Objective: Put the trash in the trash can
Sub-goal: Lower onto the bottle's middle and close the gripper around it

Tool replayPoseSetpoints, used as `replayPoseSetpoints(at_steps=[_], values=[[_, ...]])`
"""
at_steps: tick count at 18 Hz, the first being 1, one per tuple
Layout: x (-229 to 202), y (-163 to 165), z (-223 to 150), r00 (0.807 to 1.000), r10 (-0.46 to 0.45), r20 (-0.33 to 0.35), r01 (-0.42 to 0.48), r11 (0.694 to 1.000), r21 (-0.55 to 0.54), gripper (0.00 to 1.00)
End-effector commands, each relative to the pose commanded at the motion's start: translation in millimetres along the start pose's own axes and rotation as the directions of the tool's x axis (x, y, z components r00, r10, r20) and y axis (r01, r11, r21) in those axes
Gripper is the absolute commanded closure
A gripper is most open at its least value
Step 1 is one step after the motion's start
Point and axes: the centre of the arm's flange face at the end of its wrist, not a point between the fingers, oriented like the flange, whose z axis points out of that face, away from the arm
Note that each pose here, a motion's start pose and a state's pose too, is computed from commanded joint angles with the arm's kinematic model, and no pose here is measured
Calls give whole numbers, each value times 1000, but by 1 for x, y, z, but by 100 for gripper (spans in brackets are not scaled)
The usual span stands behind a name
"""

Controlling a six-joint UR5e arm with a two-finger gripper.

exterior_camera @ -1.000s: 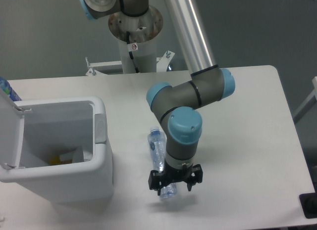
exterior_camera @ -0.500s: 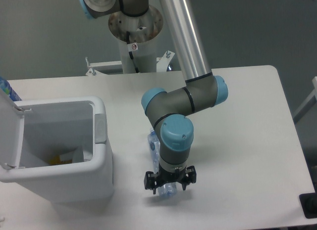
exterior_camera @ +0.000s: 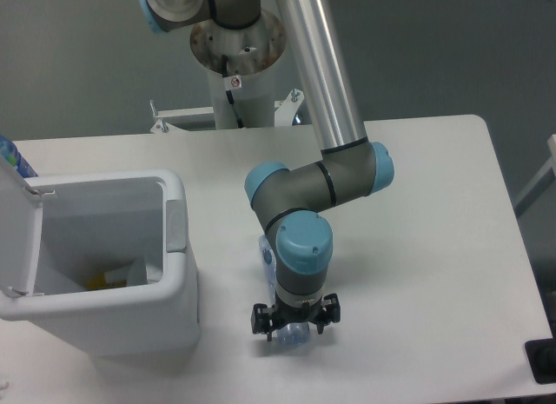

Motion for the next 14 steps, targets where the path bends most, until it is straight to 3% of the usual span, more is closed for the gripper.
replayPoseSetpoints(at_steps=[2,5,14], values=[[3,0,0,1000,5,2,-5,1000,-1,25],[3,0,0,1000,6,4,-6,1000,-1,34],[3,-1,-4,1000,9,5,-9,1000,3,40]])
